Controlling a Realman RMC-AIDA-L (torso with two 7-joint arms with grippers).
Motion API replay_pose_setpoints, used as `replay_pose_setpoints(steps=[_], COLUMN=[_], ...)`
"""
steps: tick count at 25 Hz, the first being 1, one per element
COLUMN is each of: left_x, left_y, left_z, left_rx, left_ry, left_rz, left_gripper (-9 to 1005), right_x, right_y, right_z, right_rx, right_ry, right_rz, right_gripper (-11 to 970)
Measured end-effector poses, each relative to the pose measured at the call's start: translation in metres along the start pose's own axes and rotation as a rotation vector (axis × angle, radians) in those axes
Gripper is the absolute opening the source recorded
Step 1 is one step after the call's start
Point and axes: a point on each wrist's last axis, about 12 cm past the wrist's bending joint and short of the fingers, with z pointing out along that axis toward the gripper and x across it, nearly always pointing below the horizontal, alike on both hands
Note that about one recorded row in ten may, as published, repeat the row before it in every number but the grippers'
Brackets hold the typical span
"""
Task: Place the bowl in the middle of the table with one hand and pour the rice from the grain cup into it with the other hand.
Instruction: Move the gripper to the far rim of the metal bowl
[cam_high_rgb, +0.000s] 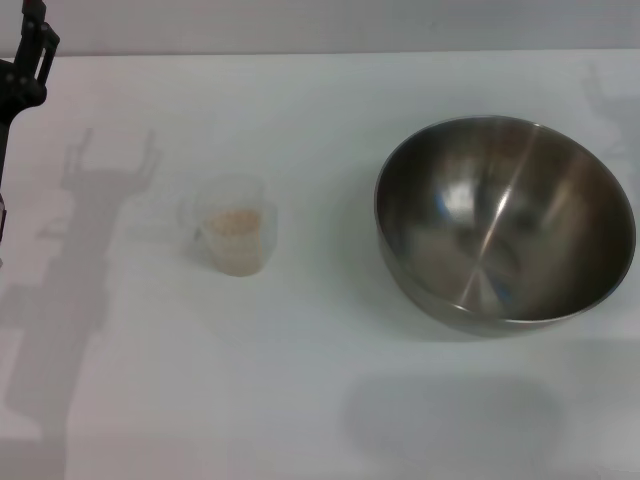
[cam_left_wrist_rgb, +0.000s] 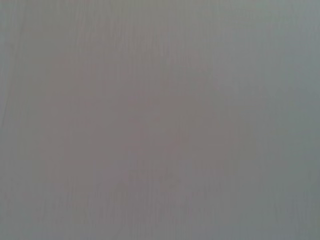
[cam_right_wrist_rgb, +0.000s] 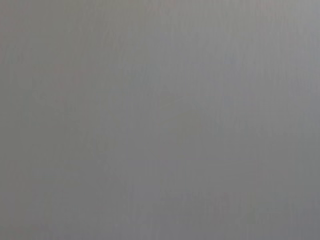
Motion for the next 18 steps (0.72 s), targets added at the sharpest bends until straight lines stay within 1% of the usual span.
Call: replay_pose_setpoints(steps=[10,12,13,14,15,16,18], left_x=[0.0005,0.0005,0.0004,0.0004,0.0003,0.0002,0.0001], left_y=[-0.0003,-0.0004,-0.0005,-0.0007,-0.0009,-0.0012,-0.0014], left_z=[0.0009,0.0011,0.0013,0.0015,0.0018,0.0023,0.0030], left_rx=[0.001,0.001,0.001,0.002,0.002,0.003,0.004], left_ry=[0.004,0.004,0.004,0.003,0.003,0.002,0.000], left_rz=[-0.002,-0.002,-0.002,-0.002,-0.002,-0.003,-0.004], left_gripper=[817,817,817,817,817,817,817], right_x=[-0.0004,-0.0004,-0.0012,-0.0012,-0.0020,-0.0041,-0.0054], right_y=[0.0008,0.0010,0.0014,0.0014,0.0020,0.0039,0.0056], right_z=[0.0010,0.0010,0.0019,0.0019,0.0026,0.0041,0.0055], right_rx=[-0.003,-0.005,-0.005,-0.005,-0.005,-0.003,-0.003], right_ry=[-0.003,-0.003,-0.007,-0.007,-0.012,-0.024,-0.031], right_rz=[-0.006,-0.021,-0.068,-0.068,-0.099,-0.179,-0.230], right_gripper=[731,731,731,730,730,730,730])
